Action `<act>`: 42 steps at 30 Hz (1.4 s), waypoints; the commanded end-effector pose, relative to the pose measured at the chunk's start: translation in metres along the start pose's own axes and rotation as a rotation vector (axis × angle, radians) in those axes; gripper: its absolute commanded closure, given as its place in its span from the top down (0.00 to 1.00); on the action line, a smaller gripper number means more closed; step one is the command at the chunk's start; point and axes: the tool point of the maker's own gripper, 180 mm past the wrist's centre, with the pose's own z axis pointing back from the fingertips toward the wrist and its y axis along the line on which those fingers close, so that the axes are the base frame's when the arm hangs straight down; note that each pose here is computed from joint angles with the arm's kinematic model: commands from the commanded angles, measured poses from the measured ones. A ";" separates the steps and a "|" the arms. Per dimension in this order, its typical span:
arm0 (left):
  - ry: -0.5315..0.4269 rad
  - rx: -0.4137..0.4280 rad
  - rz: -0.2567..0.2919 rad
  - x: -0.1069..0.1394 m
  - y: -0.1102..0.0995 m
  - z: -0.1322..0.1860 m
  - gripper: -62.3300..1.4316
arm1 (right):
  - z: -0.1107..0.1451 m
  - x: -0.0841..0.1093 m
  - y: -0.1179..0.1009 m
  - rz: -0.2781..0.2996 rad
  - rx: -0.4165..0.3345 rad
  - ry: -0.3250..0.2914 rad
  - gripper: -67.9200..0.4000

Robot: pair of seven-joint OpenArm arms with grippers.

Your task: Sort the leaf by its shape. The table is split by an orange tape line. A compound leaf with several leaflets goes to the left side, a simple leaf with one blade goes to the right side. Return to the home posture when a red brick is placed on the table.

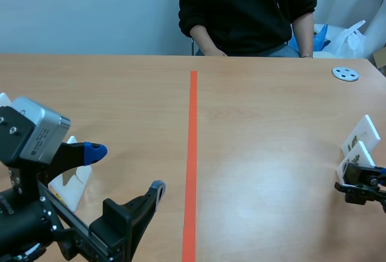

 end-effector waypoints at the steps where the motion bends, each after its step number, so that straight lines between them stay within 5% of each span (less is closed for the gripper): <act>1: -0.046 -0.001 -0.001 0.014 -0.002 0.001 1.00 | -0.003 0.019 -0.001 0.009 0.004 -0.062 0.60; 6: -0.046 -0.001 -0.001 0.014 -0.002 0.001 1.00 | -0.002 0.032 -0.002 0.011 0.004 -0.134 0.92; 9: -0.046 -0.001 -0.001 0.014 -0.002 0.001 1.00 | -0.001 0.037 -0.004 0.021 0.005 -0.148 1.00; 27: -0.047 -0.001 -0.001 0.014 -0.002 0.001 1.00 | 0.041 0.098 0.014 0.153 0.072 -0.197 1.00; 37: -0.047 -0.001 -0.001 0.014 -0.002 0.001 1.00 | 0.070 0.140 0.077 0.247 0.213 -0.216 1.00; 42: -0.048 -0.001 -0.001 0.014 -0.002 0.001 1.00 | 0.077 0.140 0.107 0.258 0.285 -0.187 1.00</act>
